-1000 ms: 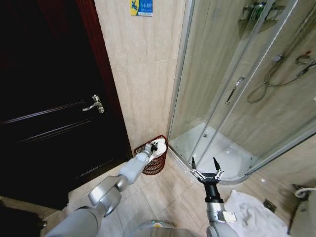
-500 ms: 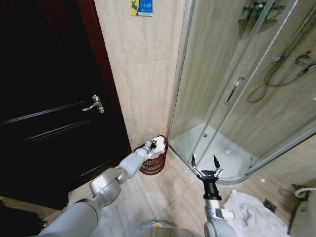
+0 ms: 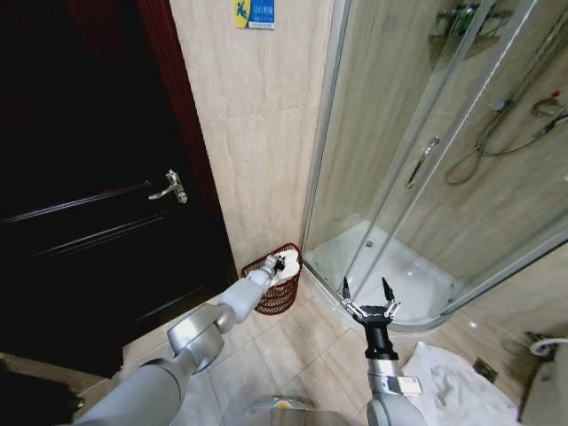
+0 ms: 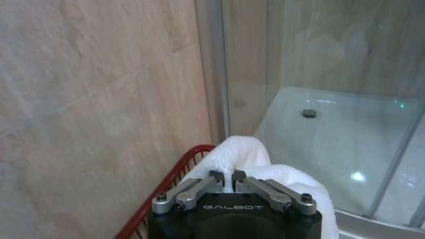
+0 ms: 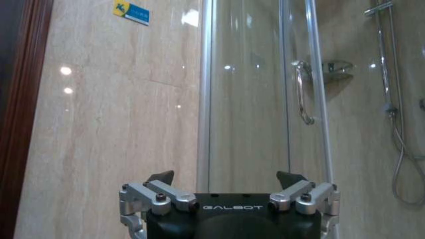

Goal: Discard the used towel into the hamper.

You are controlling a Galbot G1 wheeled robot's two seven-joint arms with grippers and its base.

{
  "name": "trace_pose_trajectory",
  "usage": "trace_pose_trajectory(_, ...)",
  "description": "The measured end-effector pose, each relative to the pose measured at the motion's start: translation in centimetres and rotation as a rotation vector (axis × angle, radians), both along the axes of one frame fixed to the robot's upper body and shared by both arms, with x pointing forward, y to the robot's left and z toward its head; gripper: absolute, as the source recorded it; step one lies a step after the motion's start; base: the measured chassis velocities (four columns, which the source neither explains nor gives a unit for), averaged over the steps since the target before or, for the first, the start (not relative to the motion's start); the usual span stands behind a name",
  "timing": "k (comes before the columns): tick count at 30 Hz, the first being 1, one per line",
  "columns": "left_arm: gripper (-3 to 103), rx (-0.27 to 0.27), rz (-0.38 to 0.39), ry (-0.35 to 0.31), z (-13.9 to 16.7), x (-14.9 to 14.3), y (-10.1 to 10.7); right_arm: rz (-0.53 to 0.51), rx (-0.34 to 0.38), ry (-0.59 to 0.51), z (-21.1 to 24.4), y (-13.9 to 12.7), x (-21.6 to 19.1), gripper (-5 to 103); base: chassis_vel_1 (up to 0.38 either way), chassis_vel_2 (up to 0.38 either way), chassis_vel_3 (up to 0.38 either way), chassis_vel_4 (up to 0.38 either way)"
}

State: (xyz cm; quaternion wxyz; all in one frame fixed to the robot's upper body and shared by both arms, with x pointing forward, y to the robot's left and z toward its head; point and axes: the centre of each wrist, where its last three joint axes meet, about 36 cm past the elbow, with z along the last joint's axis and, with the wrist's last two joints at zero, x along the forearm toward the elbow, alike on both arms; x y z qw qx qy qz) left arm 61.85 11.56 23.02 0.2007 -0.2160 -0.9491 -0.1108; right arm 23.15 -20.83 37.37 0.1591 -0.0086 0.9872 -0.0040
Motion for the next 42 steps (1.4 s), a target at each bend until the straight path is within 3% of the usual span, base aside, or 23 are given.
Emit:
trace_pose_trajectory(9, 4, -0.014, 0.010, 0.012, -0.4, -0.3, -0.2, -0.002, -0.012, -0.004, -0.2, -0.1, -0.1, 100, -0.015, 0.012, 0.018, -0.019)
trace_pose_trajectory(23, 4, -0.085, 0.054, 0.037, -2.9, -2.8, 0.5, -0.034, -0.030, -0.017, -0.5, -0.2, -0.2, 100, -0.031, 0.026, 0.025, -0.028)
trace_pose_trajectory(31, 4, -0.116, 0.072, 0.057, -4.8, -5.1, 0.5, 0.032, -0.076, -0.024, -0.5, -1.2, -1.5, 100, 0.000, 0.000, 0.000, 0.000)
trace_pose_trajectory(42, 4, -0.105, 0.102, 0.105, -6.6, -6.6, 0.8, 0.043, -0.067, -0.022, -0.4, -0.7, -1.9, 100, 0.000, 0.000, 0.000, 0.000)
